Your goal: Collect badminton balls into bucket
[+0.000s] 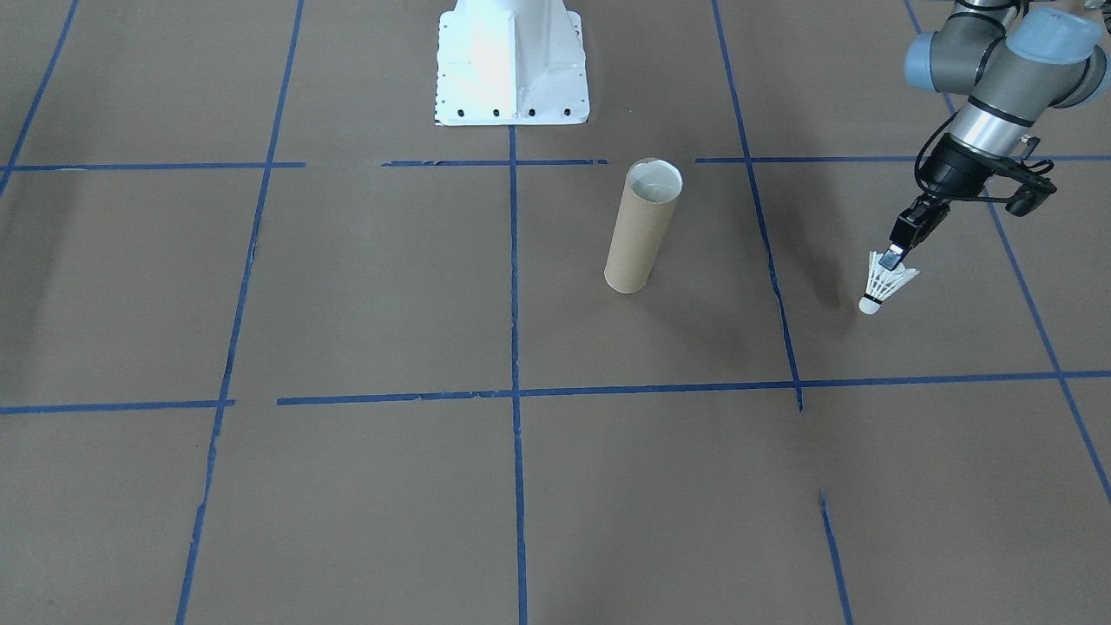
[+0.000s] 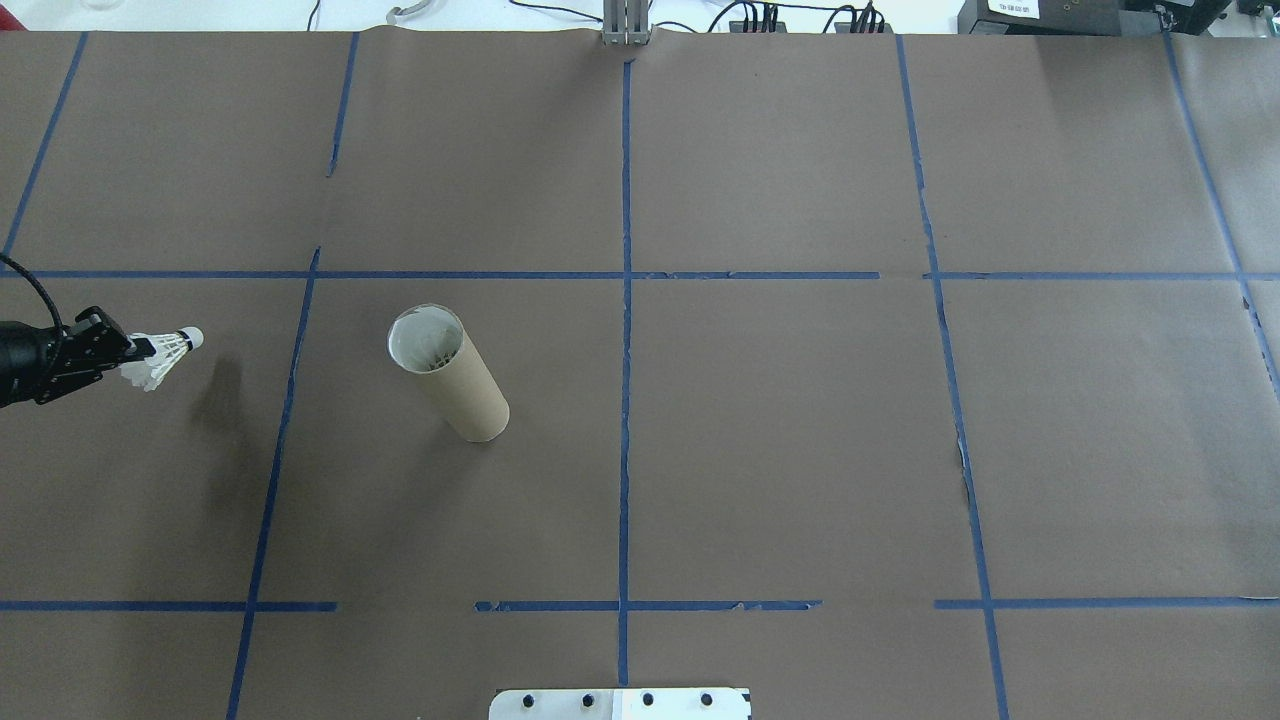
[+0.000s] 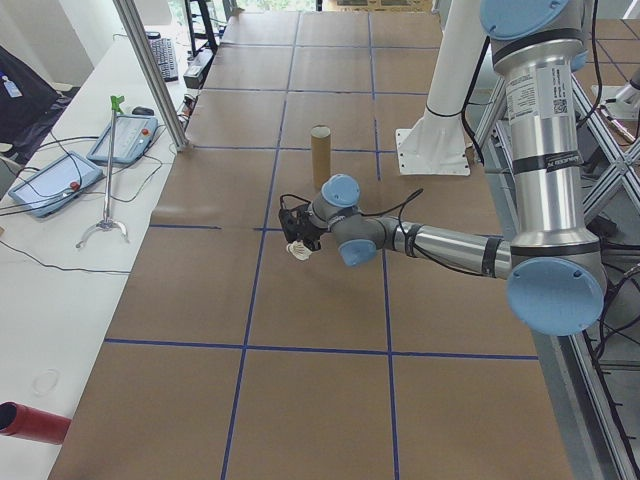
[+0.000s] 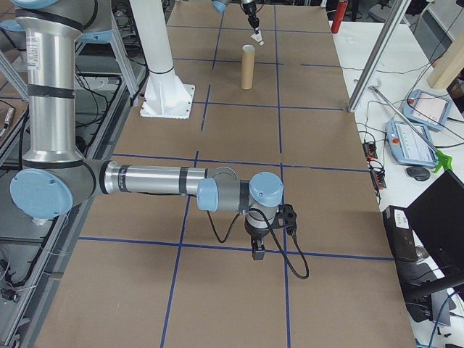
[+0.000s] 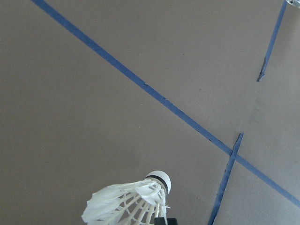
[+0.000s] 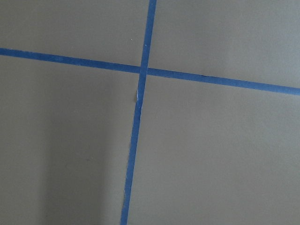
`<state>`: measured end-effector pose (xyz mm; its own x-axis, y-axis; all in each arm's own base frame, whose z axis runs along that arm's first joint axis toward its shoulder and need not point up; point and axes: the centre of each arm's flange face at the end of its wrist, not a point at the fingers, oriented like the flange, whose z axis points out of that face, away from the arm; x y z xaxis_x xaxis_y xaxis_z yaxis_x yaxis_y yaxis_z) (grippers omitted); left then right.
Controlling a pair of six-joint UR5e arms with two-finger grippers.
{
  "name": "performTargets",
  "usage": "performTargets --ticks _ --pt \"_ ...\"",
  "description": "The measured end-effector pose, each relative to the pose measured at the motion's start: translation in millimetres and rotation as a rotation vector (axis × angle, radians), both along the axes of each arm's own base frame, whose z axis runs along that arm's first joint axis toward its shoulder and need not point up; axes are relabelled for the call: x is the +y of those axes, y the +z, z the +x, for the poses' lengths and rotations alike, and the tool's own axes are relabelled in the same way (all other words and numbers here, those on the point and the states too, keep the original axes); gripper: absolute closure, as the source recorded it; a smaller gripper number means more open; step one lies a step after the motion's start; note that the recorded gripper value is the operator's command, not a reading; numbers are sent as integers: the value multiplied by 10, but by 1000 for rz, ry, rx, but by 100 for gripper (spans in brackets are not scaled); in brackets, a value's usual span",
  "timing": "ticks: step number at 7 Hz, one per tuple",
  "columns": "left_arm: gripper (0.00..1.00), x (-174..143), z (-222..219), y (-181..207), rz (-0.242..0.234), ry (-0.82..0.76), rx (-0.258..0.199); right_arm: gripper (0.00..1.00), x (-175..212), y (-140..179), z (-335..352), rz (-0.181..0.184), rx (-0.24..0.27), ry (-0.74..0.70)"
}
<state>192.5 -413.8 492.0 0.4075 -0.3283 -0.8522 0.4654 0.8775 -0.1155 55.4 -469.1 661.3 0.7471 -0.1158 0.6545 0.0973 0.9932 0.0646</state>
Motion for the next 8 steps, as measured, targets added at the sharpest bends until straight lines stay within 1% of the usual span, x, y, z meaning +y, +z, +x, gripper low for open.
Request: performTargets --ticks 1,2,3,4,5,6,7,8 --pt "100 -71 -79 -302 9 45 -63 0 0 -1 0 0 0 0" --pt "100 -229 -35 -711 -1 82 -122 0 0 -1 0 0 0 0" --pt "100 -468 99 -1211 -25 118 -184 0 0 0 0 0 0 0" --pt "100 -703 261 -1825 -61 155 -244 0 0 1 0 0 0 0" --pt "100 -815 383 -2441 -104 185 -289 0 0 1 0 0 0 0" --pt "100 -804 490 -2983 -138 213 -318 0 0 0 0 0 0 0" --pt "100 -686 641 -3503 -163 253 -340 0 0 -1 0 0 0 0" --pt "100 -490 860 -3939 -173 307 -356 0 0 -2 0 0 0 0"
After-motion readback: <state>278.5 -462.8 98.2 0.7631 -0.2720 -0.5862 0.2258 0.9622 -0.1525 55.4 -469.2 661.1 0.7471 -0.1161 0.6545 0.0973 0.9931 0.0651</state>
